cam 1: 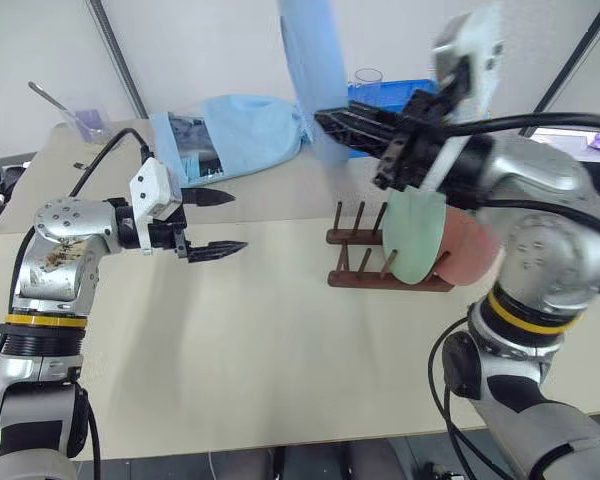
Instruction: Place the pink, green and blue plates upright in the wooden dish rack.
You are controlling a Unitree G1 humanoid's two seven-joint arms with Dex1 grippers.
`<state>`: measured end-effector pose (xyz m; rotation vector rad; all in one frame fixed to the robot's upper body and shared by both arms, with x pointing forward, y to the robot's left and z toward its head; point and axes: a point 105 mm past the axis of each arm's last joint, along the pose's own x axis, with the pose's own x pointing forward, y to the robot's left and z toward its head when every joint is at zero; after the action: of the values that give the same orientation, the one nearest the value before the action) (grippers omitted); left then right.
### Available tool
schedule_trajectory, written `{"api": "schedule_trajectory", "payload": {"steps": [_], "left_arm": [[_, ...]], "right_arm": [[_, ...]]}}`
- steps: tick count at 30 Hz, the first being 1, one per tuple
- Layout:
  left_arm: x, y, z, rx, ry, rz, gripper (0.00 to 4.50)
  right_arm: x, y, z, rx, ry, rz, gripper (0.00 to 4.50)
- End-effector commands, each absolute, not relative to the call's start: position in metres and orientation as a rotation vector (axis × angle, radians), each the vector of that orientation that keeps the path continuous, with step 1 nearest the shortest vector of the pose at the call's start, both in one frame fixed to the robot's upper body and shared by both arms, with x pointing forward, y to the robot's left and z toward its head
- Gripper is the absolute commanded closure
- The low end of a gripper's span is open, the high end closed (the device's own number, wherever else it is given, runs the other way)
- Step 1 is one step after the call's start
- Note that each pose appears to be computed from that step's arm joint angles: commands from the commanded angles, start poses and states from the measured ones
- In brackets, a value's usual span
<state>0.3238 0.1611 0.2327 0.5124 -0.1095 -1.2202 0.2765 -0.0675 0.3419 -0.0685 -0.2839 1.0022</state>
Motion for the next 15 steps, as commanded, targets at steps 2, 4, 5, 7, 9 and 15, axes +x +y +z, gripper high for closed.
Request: {"api": "schedule_trajectory", "payload": {"steps": [2,4,5,7,9,15], "left_arm": [[0.315,0.147,0.251,0.471,-0.196,-1.291,0.21],[0.311,0.144,0.251,0.467,-0.186,-1.334,0.21],[0.309,0.143,0.250,0.467,-0.178,-1.357,0.21],[0.306,0.142,0.249,0.476,-0.164,-1.388,0.21],[0.304,0.143,0.249,0.483,-0.150,-1.412,0.21],[0.301,0.138,0.257,0.491,-0.167,-1.443,0.21]], "right_arm": [[0.265,-0.080,0.330,0.027,-0.233,0.911,4.50],[0.265,-0.081,0.321,0.076,-0.220,0.895,4.50],[0.265,-0.081,0.316,0.102,-0.213,0.890,4.50],[0.266,-0.083,0.308,0.125,-0.192,0.874,4.50],[0.269,-0.087,0.300,0.131,-0.158,0.845,4.50],[0.275,-0.095,0.285,0.141,-0.093,0.791,4.50]]}}
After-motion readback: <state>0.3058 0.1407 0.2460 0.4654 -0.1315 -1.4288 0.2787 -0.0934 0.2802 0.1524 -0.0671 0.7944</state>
